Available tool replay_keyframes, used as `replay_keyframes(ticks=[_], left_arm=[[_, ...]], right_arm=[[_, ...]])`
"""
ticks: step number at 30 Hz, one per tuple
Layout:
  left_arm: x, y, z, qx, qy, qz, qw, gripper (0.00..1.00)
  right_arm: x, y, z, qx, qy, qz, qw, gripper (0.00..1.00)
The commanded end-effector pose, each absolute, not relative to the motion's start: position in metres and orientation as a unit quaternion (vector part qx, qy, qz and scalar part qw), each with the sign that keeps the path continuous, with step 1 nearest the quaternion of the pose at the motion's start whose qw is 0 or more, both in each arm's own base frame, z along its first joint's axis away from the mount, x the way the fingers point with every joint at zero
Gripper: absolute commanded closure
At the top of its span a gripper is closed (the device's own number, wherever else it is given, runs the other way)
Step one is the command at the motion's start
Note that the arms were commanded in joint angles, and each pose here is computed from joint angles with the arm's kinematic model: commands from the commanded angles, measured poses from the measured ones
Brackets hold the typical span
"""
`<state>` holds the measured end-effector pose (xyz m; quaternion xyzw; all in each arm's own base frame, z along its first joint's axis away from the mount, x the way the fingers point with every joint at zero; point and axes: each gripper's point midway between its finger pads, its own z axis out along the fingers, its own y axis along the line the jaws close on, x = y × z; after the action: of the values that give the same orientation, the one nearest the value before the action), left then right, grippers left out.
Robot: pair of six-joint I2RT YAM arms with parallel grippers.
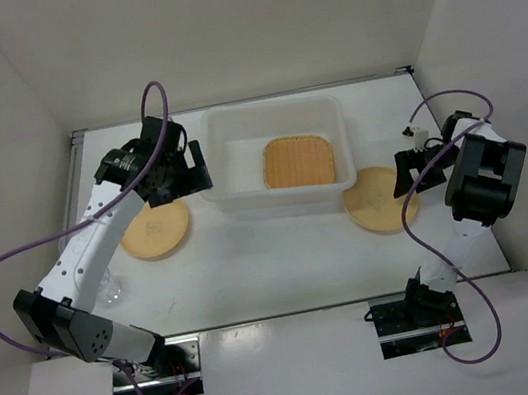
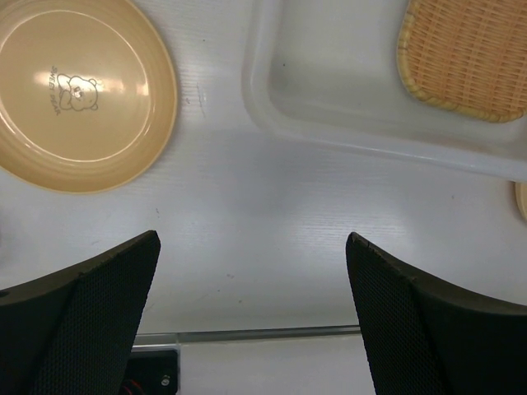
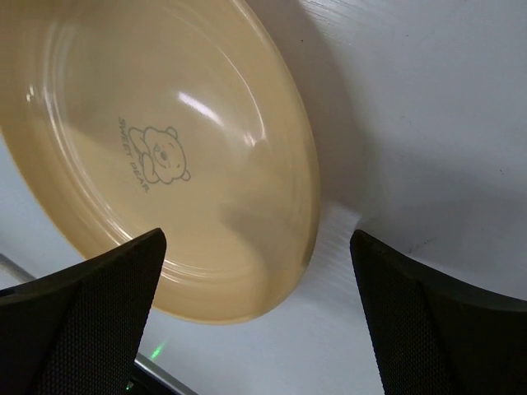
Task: Place the mixed dishes into the plastic bin
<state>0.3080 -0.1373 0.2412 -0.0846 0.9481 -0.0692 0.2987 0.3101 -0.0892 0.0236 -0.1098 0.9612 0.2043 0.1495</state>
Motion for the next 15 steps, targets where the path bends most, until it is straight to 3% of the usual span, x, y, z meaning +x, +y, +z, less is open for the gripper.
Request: replay_keyframes(ticks=[1, 10, 15], left_arm=[[0.301, -0.139, 0.248, -0.097, 0.944, -0.087, 0.304, 0.0], [0.296, -0.142, 0.235, -0.112, 0.947, -0.093, 0.285, 0.0], [0.297, -0.143, 0.232, -0.112, 0.949, -0.091, 0.281, 0.0]], right_arm=[[0.292, -0.098, -0.011, -0.11, 0.961, 0.23, 0.109, 0.02], [0.284, -0.095, -0.013, -0.127, 0.956, 0.246, 0.099, 0.03], [0.277, -0.087, -0.028, -0.129, 0.952, 0.266, 0.078, 0.19]])
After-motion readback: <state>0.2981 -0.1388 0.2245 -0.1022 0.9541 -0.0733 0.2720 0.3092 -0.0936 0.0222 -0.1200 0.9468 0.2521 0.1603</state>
